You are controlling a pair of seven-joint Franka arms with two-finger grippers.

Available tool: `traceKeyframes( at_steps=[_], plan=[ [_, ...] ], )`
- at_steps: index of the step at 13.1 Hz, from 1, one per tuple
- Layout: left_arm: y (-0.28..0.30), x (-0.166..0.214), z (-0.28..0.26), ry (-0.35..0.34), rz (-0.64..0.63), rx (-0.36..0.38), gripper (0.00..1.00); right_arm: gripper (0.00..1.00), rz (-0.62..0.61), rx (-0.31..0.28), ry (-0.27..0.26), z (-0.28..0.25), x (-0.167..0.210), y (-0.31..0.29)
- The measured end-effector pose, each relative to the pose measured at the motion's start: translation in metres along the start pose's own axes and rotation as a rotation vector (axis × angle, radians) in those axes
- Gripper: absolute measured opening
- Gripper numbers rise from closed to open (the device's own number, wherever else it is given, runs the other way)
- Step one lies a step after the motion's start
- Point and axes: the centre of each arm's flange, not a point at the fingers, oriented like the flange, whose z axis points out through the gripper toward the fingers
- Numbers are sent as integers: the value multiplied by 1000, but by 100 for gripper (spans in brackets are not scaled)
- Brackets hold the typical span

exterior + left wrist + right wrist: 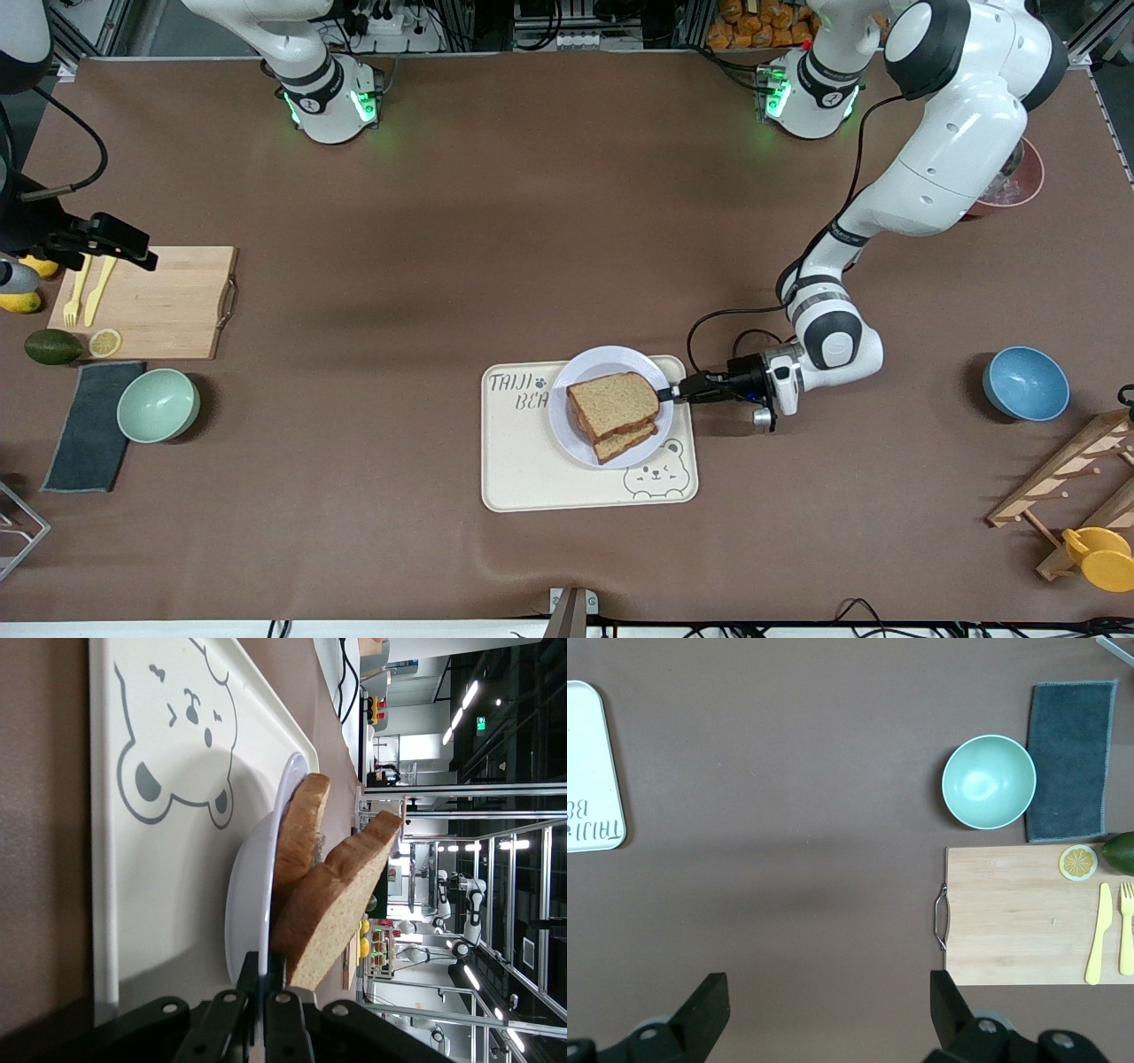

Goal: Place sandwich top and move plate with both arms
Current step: 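Open the left gripper and release the plate rim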

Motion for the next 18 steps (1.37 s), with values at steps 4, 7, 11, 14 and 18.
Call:
traceKeyframes(
  at_steps=[4,7,11,14,18],
  plan=[
    [-1,3,-4,-11,-1,15,51,100,0,0,0,0,0,0],
    [6,5,-1,-22,2,-12,79,100,0,0,-1,0,0,0],
    [8,9,-7,-15,-24,-14,100,100,0,0,-3,1,0,0],
    [5,9,-10,-13,-59,-7,100,100,0,0,-3,2,1,0],
    [15,10,-8,-16,-149,-12,100,100,0,0,-4,2,1,0]
  ],
)
